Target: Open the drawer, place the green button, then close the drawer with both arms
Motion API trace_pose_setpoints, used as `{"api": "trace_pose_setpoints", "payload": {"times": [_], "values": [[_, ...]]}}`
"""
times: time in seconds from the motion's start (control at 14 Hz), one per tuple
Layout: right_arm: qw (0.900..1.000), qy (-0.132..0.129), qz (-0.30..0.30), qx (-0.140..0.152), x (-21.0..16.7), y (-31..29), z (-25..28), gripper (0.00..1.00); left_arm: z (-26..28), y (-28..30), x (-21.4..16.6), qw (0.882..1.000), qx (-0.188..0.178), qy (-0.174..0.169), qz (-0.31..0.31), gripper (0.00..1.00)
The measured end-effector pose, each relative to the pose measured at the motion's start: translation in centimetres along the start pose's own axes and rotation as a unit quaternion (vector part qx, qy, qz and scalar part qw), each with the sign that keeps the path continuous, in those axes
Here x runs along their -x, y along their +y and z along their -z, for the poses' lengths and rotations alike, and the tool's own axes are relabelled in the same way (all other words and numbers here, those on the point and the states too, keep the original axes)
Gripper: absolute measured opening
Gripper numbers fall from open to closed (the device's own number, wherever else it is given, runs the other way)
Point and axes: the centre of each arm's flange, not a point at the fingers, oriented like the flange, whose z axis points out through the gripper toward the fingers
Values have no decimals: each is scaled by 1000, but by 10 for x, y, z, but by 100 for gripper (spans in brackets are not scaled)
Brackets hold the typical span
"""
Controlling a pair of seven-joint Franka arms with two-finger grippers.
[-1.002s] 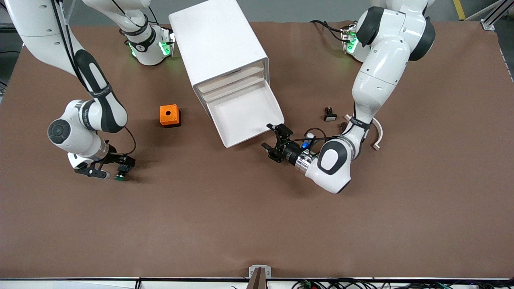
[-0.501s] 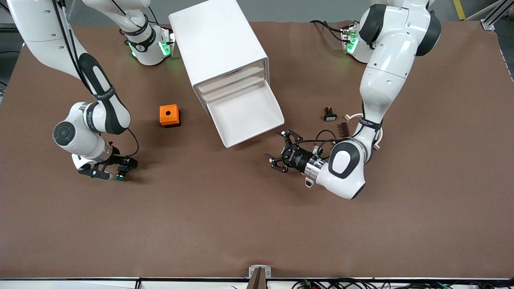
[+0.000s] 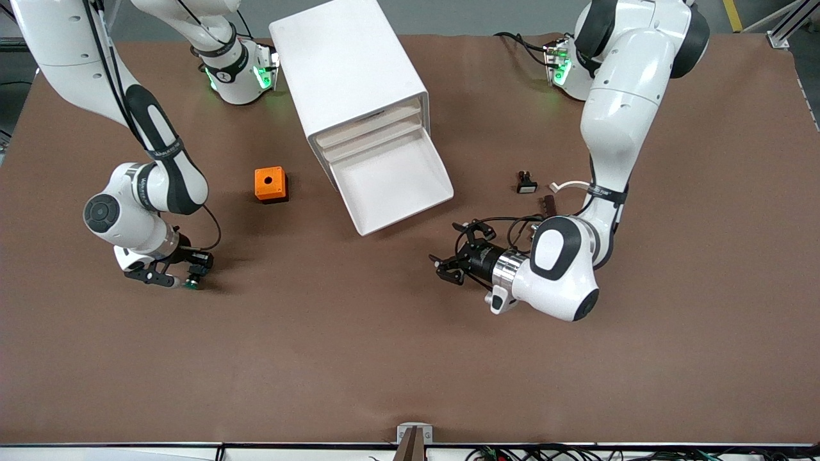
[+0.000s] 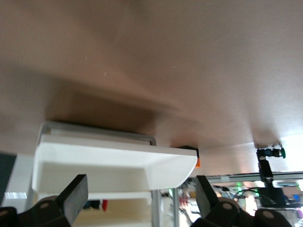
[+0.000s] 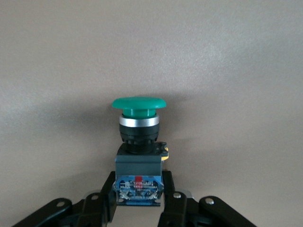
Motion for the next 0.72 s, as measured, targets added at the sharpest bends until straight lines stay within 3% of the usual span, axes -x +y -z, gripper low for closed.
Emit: {"api": "trace_pose_setpoints", "payload": {"times": [0.36,0.72], "values": [[999,-40,-29,1,-4,-4,51,41,43,7,25,989,-6,123,-84,100],[992,-65,-104,7,13,-48,148,41,67,8,39,968,-30,210,-134,100]]}}
